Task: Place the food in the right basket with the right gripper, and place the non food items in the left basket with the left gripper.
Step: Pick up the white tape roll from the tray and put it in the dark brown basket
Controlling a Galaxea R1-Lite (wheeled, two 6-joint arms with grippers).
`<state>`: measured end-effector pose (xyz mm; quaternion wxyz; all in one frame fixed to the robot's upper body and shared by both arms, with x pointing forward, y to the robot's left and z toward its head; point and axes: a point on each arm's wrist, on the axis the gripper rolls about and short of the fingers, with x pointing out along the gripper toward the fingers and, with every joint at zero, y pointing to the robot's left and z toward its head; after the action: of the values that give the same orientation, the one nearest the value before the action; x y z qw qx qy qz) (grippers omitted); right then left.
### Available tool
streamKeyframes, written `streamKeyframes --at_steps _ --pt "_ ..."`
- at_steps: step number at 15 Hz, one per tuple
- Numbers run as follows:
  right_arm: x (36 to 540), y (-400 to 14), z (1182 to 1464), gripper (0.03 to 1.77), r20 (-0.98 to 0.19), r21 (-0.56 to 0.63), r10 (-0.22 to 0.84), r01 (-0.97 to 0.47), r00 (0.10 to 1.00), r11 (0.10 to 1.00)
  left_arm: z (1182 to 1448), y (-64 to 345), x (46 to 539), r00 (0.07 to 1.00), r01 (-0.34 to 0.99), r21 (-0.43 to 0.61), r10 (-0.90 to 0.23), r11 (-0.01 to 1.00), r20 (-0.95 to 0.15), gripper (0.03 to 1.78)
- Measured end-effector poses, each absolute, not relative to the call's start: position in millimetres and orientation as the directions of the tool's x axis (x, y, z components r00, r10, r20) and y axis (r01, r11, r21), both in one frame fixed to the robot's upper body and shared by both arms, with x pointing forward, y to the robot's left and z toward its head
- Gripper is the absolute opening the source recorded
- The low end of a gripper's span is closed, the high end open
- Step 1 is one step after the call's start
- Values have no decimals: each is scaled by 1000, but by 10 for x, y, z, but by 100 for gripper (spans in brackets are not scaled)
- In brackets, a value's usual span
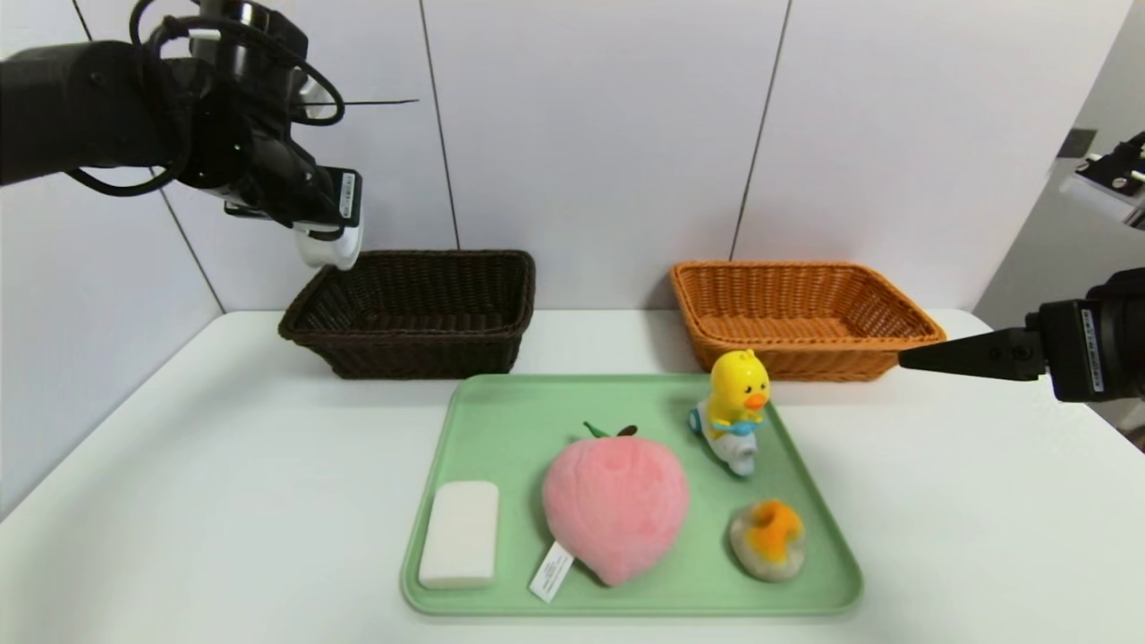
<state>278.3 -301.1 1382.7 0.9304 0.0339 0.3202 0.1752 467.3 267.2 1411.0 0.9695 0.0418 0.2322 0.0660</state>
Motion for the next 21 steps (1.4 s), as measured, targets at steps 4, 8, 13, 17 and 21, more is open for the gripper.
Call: streamKeyframes --at_steps 4,8,13,17,21 --pt "2783 -3009 13827 171 -584 175 348 -305 734 936 13783 2783 4957 852 -77 84 110 993 -511 56" --pt "2778 -3010 13828 171 -584 172 345 -302 735 937 13539 2811 5125 825 -84 85 117 993 -554 56" --pt "2779 -3010 13830 171 -583 173 346 -304 735 937 13331 2839 5244 796 -104 75 128 992 -592 56" --pt "2779 -3009 13830 171 -583 174 348 -305 734 936 13272 2842 5273 787 -111 71 132 991 -603 92" --pt "2778 -3009 13829 171 -583 176 349 -305 734 936 13310 2849 5244 788 -113 69 132 991 -602 124"
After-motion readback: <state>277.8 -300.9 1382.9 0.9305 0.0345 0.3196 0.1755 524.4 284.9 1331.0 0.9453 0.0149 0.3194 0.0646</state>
